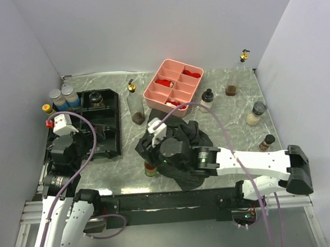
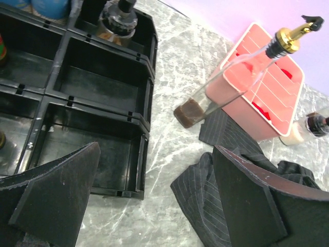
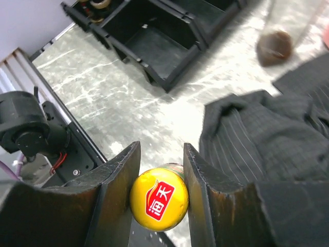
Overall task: Organize the condiment bottles
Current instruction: Place the bottle at the center of the board.
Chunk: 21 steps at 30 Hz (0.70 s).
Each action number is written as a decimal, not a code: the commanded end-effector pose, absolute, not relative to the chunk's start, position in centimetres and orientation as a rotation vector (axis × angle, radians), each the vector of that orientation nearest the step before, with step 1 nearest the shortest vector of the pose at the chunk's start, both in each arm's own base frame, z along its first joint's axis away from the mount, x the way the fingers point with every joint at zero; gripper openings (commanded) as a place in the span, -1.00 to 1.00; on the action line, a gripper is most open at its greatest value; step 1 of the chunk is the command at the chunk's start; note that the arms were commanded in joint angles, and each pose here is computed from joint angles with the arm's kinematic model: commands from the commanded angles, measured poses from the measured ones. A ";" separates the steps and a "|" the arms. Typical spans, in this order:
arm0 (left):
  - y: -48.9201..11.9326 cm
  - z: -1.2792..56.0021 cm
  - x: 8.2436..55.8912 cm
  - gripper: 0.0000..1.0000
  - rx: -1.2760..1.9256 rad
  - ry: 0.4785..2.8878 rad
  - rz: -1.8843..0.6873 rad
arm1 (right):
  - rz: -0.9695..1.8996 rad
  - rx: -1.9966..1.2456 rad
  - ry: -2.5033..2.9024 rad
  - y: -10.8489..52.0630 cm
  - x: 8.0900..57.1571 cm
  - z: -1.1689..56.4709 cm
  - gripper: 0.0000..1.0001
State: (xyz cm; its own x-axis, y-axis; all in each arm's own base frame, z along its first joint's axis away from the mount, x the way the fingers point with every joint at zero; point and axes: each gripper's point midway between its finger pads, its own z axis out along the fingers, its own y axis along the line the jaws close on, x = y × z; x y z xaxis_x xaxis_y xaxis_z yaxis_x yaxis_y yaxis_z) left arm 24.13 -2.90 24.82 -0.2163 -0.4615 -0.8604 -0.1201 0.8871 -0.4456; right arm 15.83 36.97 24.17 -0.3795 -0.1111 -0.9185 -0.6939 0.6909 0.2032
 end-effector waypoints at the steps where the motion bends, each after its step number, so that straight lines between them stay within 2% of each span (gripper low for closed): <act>1: -2.1 26.4 24.1 0.93 -0.480 1.726 -0.316 | 0.899 -0.543 1.593 40.4 16.0 32.3 -1.00; 15: -1.8 26.4 23.9 0.93 -0.495 1.714 -0.309 | 0.784 -0.656 1.663 45.7 16.1 26.6 -0.99; 20: -1.9 26.4 23.9 0.93 -0.493 1.717 -0.311 | 0.797 -0.645 1.666 46.1 16.1 24.8 -0.78; 21: -1.9 26.3 23.9 0.93 -0.494 1.718 -0.311 | 0.788 -0.646 1.673 46.0 16.2 24.2 -0.61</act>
State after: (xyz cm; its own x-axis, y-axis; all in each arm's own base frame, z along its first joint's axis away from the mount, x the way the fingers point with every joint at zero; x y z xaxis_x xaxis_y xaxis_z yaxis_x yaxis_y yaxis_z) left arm 23.87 -2.08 24.69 -0.1986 -0.4671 -0.8616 -0.1621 0.8827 -0.4412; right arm 15.42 43.91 17.83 -0.2824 -0.2488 -0.9265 -0.7711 0.6334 0.0649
